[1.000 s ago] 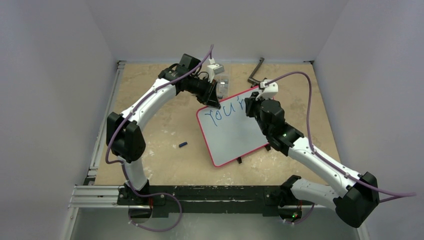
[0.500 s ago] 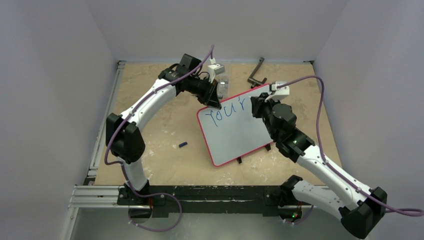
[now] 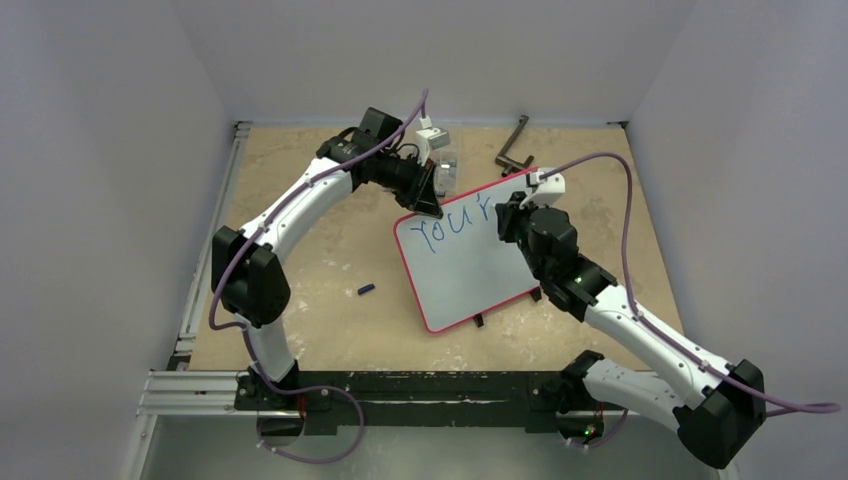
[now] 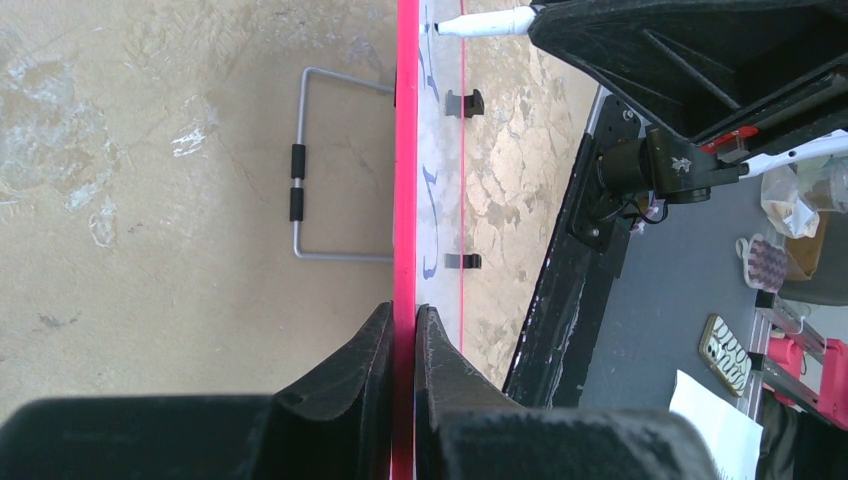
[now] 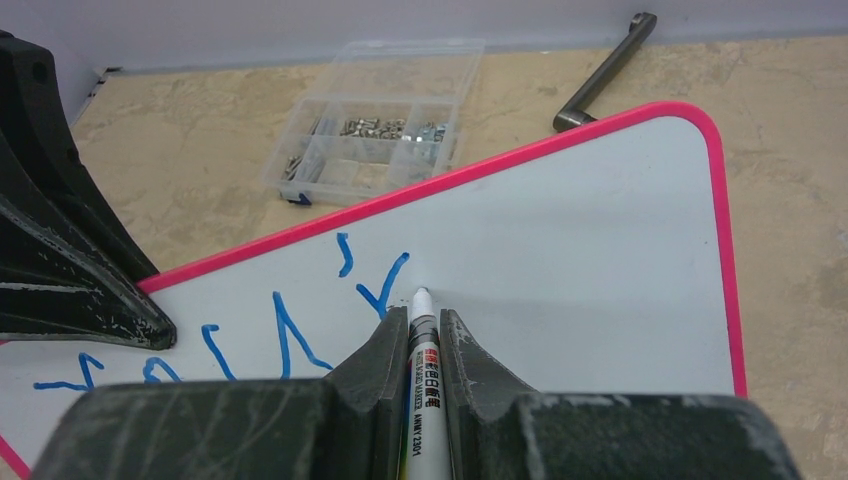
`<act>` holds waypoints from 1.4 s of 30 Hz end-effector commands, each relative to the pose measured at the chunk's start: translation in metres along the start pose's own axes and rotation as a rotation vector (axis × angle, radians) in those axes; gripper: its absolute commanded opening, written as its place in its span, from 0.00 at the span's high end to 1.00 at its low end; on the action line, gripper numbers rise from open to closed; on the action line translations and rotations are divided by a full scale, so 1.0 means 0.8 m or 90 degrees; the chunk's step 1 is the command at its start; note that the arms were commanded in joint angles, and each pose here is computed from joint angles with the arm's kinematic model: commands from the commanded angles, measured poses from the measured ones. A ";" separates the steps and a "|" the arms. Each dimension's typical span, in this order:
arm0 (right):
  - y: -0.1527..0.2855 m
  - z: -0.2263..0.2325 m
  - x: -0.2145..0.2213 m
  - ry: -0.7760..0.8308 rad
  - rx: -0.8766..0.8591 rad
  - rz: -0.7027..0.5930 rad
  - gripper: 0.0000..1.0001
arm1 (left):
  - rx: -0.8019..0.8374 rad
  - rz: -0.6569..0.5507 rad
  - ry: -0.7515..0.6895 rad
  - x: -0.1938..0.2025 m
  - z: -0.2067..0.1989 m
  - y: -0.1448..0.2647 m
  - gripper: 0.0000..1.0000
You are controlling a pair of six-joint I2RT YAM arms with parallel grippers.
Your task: Write a sentence on the whiteboard
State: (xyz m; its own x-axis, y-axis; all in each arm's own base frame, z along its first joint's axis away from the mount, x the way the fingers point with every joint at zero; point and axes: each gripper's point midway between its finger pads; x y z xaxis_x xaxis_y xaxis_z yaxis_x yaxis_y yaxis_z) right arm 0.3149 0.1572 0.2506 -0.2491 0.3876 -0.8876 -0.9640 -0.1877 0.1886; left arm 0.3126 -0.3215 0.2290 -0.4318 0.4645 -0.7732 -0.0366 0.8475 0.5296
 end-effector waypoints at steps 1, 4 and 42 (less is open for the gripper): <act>-0.005 0.006 -0.006 -0.018 -0.011 -0.015 1.00 | -0.013 -0.027 -0.070 -0.021 -0.013 0.016 1.00; -0.008 0.002 -0.005 -0.015 -0.001 -0.015 1.00 | -0.012 -0.027 -0.071 -0.021 -0.013 0.016 1.00; -0.018 0.019 0.002 -0.015 -0.057 0.017 1.00 | -0.011 -0.024 -0.069 -0.019 -0.012 0.014 1.00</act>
State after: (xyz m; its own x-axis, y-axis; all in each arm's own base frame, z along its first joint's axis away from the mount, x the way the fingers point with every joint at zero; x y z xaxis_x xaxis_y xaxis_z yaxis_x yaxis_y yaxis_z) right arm 0.3277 0.1641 0.2499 -0.2627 0.3960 -0.8799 -0.9562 -0.2286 0.1826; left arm 0.3137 -0.3188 0.2253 -0.4410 0.4741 -0.7621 -0.0475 0.8356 0.5473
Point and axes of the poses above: each gripper's point midway between its finger pads, its own y axis back along the fingers, its own z axis along the line the jaws close on, x = y × z, and after that the axes turned 13 degrees about -y, right-handed
